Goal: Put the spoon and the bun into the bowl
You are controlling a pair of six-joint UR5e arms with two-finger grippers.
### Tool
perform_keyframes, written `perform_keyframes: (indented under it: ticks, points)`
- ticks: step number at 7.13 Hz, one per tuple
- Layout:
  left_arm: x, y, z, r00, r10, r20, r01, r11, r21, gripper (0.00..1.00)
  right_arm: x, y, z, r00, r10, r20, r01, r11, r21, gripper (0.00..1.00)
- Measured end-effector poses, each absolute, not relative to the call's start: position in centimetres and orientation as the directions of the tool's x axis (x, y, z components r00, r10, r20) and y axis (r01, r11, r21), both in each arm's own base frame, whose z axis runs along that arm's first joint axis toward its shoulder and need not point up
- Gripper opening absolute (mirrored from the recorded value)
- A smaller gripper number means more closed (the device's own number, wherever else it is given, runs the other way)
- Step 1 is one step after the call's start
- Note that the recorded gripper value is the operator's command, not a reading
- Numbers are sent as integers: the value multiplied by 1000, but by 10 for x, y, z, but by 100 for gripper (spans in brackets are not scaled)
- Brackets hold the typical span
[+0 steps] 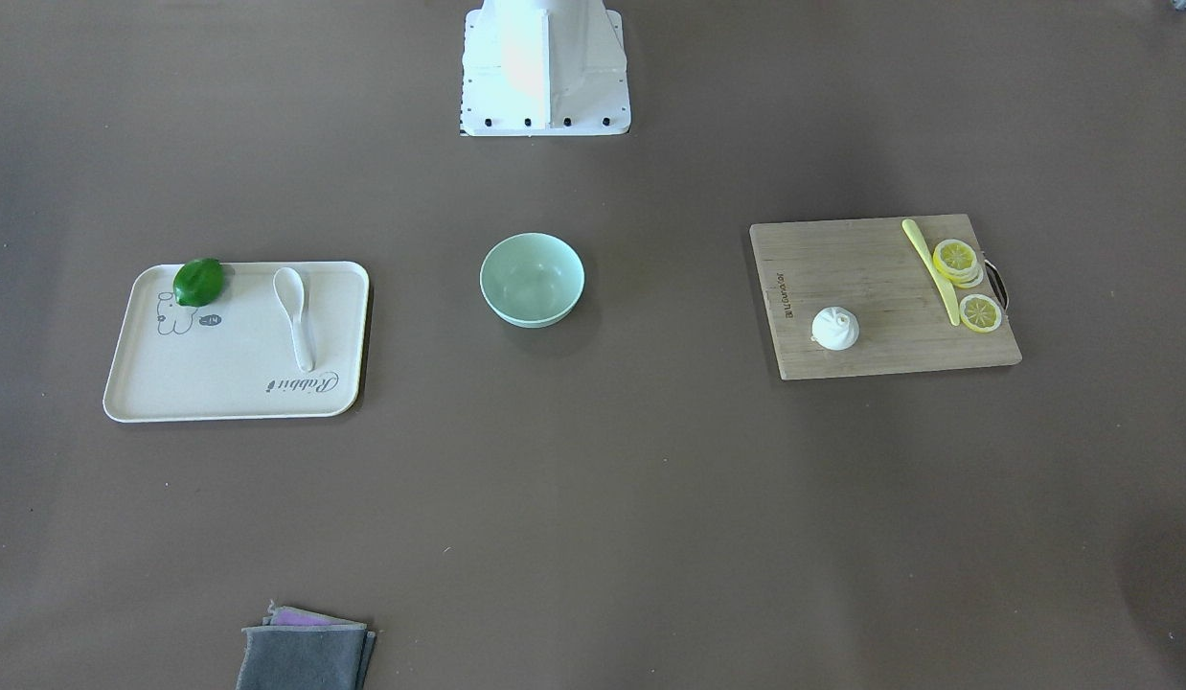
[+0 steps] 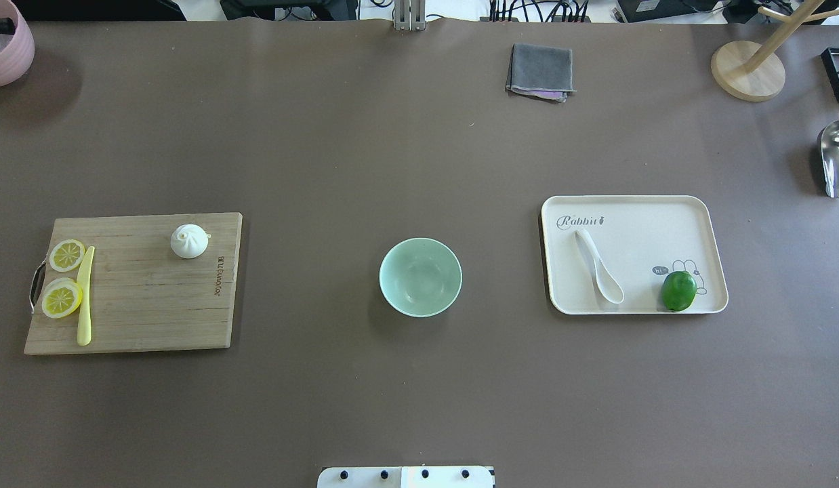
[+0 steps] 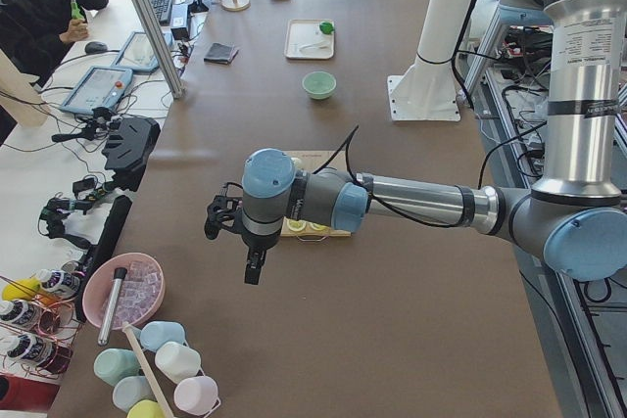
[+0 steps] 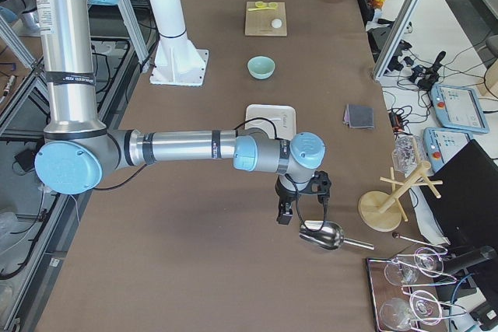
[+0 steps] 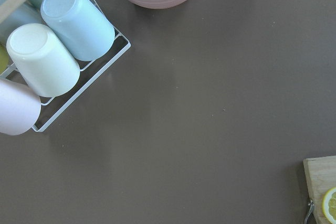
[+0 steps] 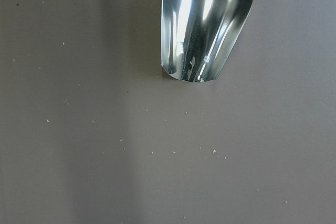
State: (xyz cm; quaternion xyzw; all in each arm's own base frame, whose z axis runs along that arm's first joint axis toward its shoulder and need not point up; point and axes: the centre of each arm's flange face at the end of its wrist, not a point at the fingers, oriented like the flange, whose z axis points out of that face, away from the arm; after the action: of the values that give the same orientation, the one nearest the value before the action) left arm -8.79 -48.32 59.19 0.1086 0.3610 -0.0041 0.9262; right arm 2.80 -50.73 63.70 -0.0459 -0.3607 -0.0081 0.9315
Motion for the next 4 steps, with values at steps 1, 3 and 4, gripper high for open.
perform_keyframes:
  ticks: [1,3,4]
  points:
    - [-88,-482,593,738,74,-671,83,976,200,98,28,-507,635,739,16,674,48,996,-77,100]
    - [-87,-483,591,739,75,-669,84,976,202,98,28,-509,633,738,15,675,47,996,-73,100]
    - [-87,-485,590,741,75,-667,84,976,203,98,28,-509,632,737,14,675,47,996,-72,100]
